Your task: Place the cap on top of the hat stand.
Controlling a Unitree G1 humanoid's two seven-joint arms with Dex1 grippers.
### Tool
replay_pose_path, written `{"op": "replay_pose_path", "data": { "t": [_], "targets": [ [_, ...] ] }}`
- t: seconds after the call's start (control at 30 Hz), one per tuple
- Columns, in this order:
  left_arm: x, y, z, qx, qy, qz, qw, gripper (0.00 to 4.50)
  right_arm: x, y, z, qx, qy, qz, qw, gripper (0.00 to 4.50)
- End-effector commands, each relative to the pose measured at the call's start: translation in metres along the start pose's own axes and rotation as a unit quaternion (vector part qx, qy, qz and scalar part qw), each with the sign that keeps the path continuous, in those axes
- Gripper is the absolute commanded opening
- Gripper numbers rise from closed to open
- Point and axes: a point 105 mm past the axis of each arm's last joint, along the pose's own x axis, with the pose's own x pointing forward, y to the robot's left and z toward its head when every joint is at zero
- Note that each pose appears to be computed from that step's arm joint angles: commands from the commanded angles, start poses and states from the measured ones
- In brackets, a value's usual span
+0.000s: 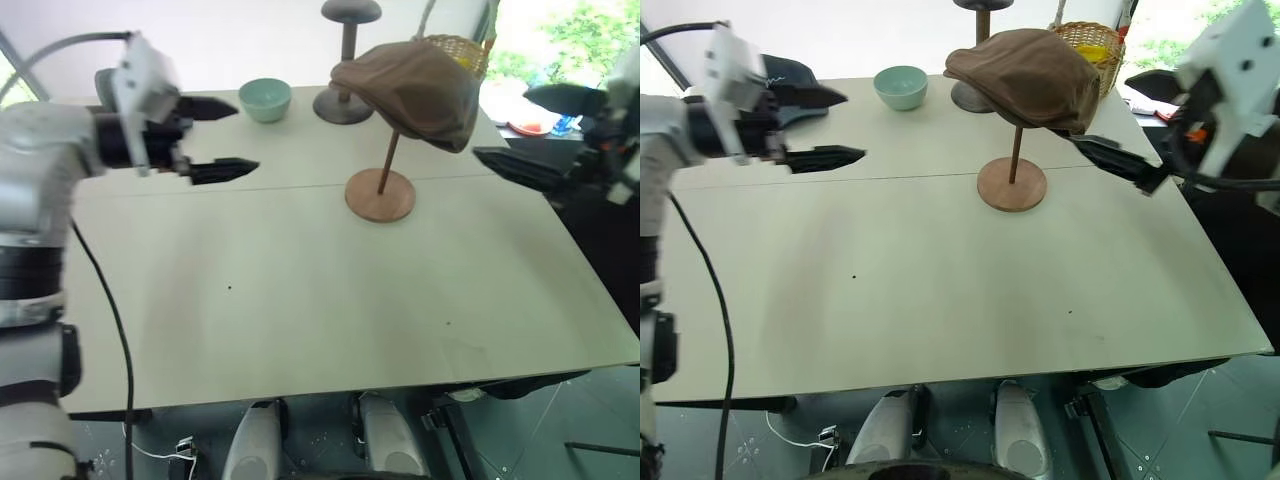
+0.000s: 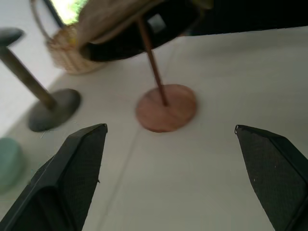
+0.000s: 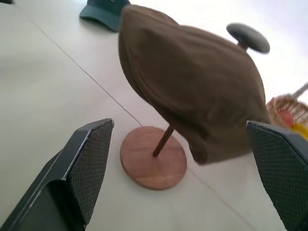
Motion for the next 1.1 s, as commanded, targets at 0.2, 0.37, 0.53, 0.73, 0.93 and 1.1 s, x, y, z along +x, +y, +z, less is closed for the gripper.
{"op": "replay_pose_path", "data": {
  "t": [0.2, 0.37, 0.53, 0.73, 0.93, 1.1],
  "targets": [
    [-0.014, -0.001, 0.04, -0.043, -0.041, -0.051, 0.997, 4.45, 0.054, 0.035, 0.02, -0.078, -0.049, -0.045, 0.995, 4.5],
    [-0.007, 0.003, 0.048, -0.034, -0.047, -0.054, 0.997, 4.45, 0.081, 0.022, 0.019, -0.214, -0.039, -0.137, 0.966, 4.5],
    [-0.002, 0.006, 0.047, -0.015, -0.04, -0.049, 0.998, 4.45, 0.107, 0.022, 0.009, -0.259, -0.025, -0.143, 0.955, 4.5],
    [0.001, 0.009, 0.05, -0.01, -0.051, -0.04, 0.998, 4.5, 0.123, 0.019, 0.006, -0.311, -0.025, -0.165, 0.935, 3.95],
    [0.002, 0.013, 0.051, -0.011, -0.059, -0.031, 0.998, 4.5, 0.122, 0.013, 0.015, -0.352, -0.035, -0.194, 0.915, 1.09],
    [0.003, 0.012, 0.049, -0.009, -0.059, -0.031, 0.998, 4.5, 0.112, 0.01, 0.029, -0.374, -0.065, -0.21, 0.901, 0.02]
  ]
}}
